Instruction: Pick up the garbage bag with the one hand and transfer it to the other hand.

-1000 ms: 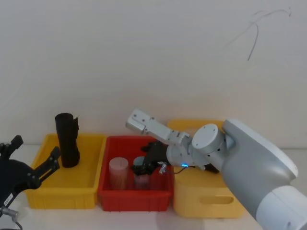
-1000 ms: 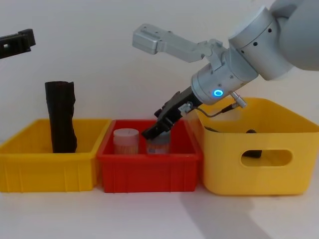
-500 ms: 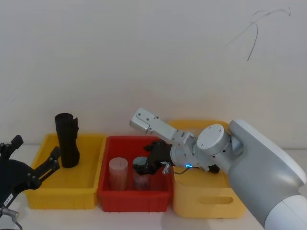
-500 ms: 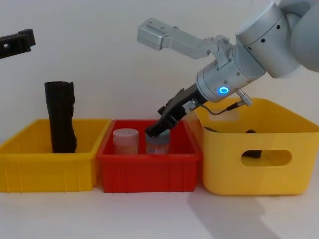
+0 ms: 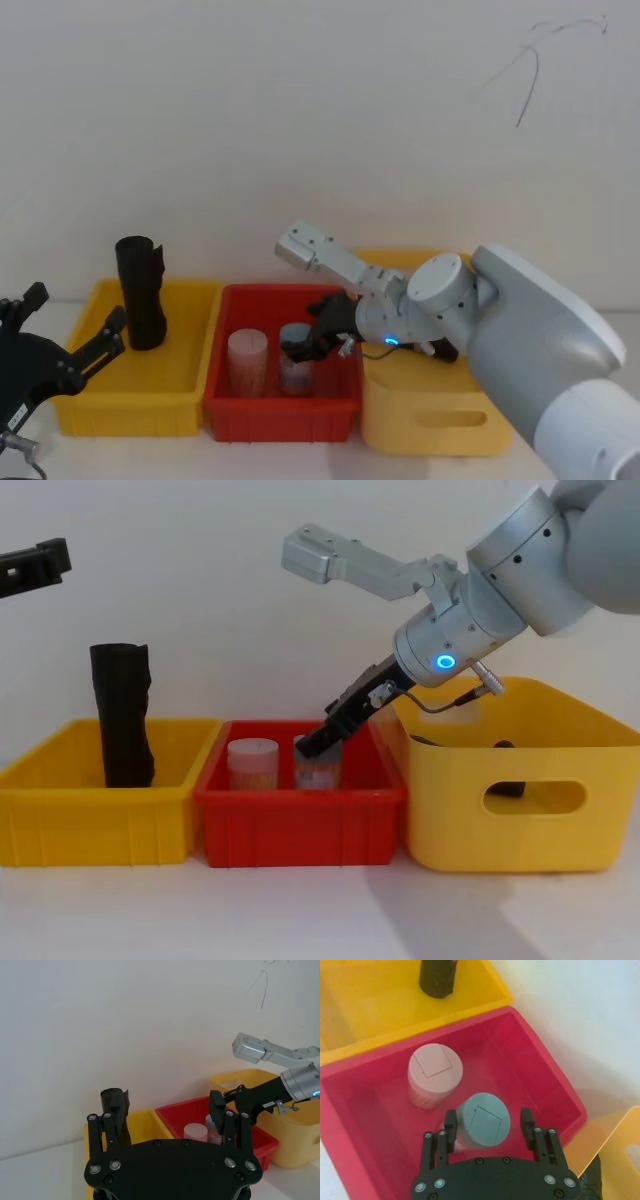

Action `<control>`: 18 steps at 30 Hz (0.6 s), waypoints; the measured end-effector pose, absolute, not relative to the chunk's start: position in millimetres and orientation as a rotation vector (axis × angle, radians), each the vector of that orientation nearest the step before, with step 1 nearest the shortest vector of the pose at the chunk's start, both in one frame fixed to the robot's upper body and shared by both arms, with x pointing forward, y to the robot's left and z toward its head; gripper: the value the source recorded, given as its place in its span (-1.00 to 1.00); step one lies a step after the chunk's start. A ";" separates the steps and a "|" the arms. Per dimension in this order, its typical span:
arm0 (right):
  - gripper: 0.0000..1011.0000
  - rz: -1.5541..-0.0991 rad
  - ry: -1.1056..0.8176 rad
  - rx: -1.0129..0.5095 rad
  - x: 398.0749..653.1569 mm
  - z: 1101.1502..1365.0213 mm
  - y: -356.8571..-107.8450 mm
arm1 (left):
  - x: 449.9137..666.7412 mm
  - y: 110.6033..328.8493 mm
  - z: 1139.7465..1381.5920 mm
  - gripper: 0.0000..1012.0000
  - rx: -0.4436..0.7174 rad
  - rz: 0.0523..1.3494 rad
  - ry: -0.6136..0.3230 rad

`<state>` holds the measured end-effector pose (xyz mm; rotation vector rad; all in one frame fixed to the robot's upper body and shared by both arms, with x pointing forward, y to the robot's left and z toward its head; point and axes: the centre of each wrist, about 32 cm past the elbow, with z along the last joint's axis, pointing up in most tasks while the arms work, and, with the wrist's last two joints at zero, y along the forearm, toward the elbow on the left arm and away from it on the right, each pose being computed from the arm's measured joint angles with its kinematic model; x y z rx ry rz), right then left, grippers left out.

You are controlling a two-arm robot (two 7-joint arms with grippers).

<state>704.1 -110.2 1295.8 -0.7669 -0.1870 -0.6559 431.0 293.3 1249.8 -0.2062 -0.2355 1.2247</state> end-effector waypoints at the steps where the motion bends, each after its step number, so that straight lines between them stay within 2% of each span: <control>1: 0.52 -0.657 -0.185 -0.767 704.6 1295.9 -110.0 | 431.0 293.3 1249.8 0.98 -0.206 1.225 -0.235; 11: 0.96 -0.672 -0.158 -0.774 708.3 1295.8 -108.5 | 431.0 293.3 1249.8 0.98 -0.206 1.225 -0.235; 18: 0.99 -0.676 -0.150 -0.776 708.9 1295.6 -108.0 | 431.0 293.3 1249.8 0.98 -0.206 1.225 -0.235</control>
